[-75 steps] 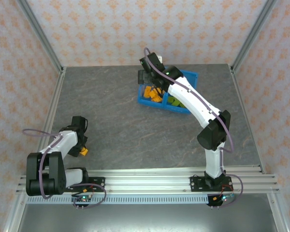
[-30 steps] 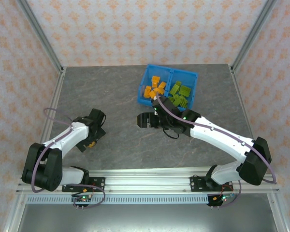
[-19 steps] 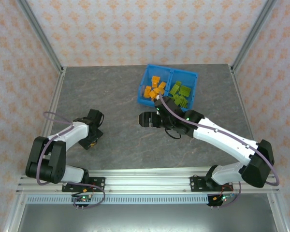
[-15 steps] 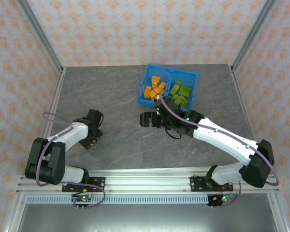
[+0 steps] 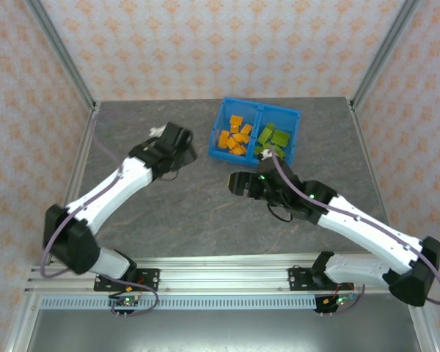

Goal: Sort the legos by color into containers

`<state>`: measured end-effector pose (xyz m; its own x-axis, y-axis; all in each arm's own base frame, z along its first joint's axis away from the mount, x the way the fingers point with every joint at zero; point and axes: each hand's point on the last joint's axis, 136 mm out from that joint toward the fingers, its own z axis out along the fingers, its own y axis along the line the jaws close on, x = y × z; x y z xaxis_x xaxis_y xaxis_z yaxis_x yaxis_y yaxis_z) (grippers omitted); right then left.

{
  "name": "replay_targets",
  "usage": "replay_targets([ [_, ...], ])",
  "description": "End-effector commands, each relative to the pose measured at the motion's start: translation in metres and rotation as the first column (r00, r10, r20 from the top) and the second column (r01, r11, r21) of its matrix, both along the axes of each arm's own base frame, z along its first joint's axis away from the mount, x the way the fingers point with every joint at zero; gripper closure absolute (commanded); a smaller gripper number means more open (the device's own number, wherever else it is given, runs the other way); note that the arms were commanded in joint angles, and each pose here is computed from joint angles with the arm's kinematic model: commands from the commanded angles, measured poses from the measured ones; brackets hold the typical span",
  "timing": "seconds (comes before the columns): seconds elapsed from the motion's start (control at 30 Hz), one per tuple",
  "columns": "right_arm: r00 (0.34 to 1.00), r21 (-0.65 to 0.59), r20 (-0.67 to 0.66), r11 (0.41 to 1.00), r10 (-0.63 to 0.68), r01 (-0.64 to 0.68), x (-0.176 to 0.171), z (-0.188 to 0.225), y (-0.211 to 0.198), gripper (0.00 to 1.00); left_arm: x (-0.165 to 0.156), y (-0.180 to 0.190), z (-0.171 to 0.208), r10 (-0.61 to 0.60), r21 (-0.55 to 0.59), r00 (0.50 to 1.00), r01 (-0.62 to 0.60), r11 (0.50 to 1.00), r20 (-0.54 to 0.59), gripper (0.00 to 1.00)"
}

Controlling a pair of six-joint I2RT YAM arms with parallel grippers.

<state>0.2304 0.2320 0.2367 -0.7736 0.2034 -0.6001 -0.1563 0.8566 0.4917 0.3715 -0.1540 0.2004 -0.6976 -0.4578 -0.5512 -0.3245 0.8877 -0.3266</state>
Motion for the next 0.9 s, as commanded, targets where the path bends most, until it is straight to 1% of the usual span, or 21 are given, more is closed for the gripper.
replay_targets([
  [0.0,0.981,-0.036,0.045,0.981,-0.187,0.188,0.004,-0.001,-0.044,0.07,0.035,-0.046,0.004,-0.134,0.153,0.991,0.128,0.98,0.031,0.57],
  [0.07,0.974,-0.037,0.047,0.974,-0.223,0.224,0.0,-0.003,-0.056,0.07,0.062,-0.075,0.008,-0.166,0.197,0.984,0.151,0.969,0.058,0.57],
  [0.13,0.969,-0.031,0.045,0.969,-0.242,0.243,-0.006,-0.004,-0.065,0.07,0.09,-0.096,-0.002,-0.166,0.225,0.985,0.15,0.963,0.053,0.57],
  [0.23,0.965,-0.01,0.044,0.966,-0.257,0.258,-0.012,-0.004,-0.074,0.07,0.122,-0.114,-0.009,-0.164,0.251,0.984,0.143,0.957,0.066,0.56],
  [0.27,0.964,-0.003,0.046,0.965,-0.263,0.263,-0.013,-0.003,-0.076,0.07,0.13,-0.118,-0.007,-0.164,0.257,0.983,0.139,0.956,0.078,0.55],
  [0.37,0.961,0.011,0.054,0.962,-0.273,0.273,-0.016,-0.004,-0.082,0.07,0.154,-0.126,-0.019,-0.154,0.295,0.984,0.123,0.948,0.084,0.51],
  [0.4,0.96,0.014,0.057,0.962,-0.274,0.273,-0.016,-0.003,-0.082,0.06,0.161,-0.13,-0.021,-0.16,0.305,0.983,0.125,0.944,0.091,0.46],
  [0.43,0.961,0.015,0.06,0.962,-0.271,0.271,-0.017,-0.001,-0.083,0.07,0.166,-0.131,-0.024,-0.157,0.318,0.983,0.121,0.94,0.092,0.35],
  [0.47,0.961,0.015,0.062,0.963,-0.27,0.27,-0.017,0.0,-0.083,0.06,0.169,-0.132,-0.027,-0.152,0.323,0.984,0.116,0.939,0.091,0.26],
  [0.53,0.963,0.016,0.066,0.965,-0.263,0.263,-0.018,0.004,-0.083,0.06,0.173,-0.136,-0.023,-0.156,0.303,0.983,0.12,0.945,0.099,0.14],
  [0.57,0.963,0.012,0.069,0.965,-0.262,0.262,-0.018,0.005,-0.084,0.06,0.172,-0.138,-0.02,-0.16,0.294,0.982,0.125,0.948,0.099,0.12],
  [0.67,0.956,-0.002,0.083,0.96,-0.28,0.281,-0.017,0.005,-0.089,0.06,0.163,-0.143,0.003,-0.184,0.262,0.975,0.147,0.954,0.124,0.08],
  [0.77,0.938,-0.013,0.111,0.943,-0.329,0.332,-0.014,0.006,-0.101,0.06,0.142,-0.141,0.039,-0.213,0.245,0.963,0.168,0.955,0.167,0.05],
  [0.8,0.924,-0.027,0.134,0.931,-0.358,0.364,-0.012,0.006,-0.108,0.06,0.134,-0.14,0.059,-0.222,0.224,0.953,0.175,0.959,0.208,0.03],
  [0.83,0.906,-0.044,0.16,0.914,-0.392,0.404,-0.011,0.006,-0.118,0.06,0.125,-0.137,0.072,-0.226,0.211,0.946,0.177,0.961,0.233,0.02],
  [0.87,0.875,-0.072,0.196,0.883,-0.444,0.464,-0.009,0.005,-0.134,0.04,0.112,-0.13,0.084,-0.229,0.195,0.938,0.181,0.964,0.26,0.0],
])
